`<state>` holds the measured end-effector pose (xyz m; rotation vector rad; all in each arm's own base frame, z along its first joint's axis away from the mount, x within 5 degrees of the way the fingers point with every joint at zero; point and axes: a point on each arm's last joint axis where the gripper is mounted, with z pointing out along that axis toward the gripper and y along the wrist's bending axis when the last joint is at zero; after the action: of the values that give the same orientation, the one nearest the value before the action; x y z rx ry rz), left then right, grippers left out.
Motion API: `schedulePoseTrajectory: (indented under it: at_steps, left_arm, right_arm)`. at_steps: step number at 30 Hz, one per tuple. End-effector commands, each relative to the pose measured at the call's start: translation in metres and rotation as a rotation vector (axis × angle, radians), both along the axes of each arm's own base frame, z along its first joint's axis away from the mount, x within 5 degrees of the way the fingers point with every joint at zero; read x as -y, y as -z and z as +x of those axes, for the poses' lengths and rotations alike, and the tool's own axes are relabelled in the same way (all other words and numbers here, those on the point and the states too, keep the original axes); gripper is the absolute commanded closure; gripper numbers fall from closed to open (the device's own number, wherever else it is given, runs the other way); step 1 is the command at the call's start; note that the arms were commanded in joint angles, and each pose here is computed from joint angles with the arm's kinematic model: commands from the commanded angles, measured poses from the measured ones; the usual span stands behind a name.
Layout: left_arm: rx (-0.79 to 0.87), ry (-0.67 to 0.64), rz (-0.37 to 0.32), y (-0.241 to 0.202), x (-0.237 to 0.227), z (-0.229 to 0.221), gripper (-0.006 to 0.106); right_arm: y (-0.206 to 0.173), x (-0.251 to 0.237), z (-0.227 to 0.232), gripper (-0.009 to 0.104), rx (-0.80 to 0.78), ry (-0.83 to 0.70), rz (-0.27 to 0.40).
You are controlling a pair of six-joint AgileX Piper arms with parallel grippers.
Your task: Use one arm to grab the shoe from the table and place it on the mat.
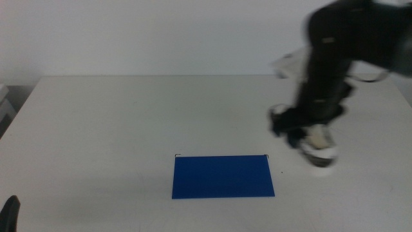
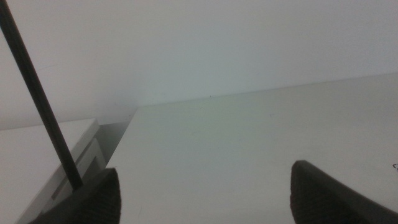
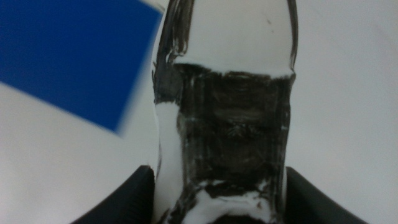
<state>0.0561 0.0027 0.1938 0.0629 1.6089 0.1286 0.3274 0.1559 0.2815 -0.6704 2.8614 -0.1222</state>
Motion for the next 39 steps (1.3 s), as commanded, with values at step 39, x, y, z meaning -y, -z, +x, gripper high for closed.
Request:
schedulePoseTrajectory:
  at_steps: [39]
  left_arm:
    - [0.084, 0.01, -0.012, -0.006, 0.001, 0.0, 0.007]
  right_arm:
    - [0.019, -0.113, 0.018, 0.099, 0.017, -1.048, -0.05]
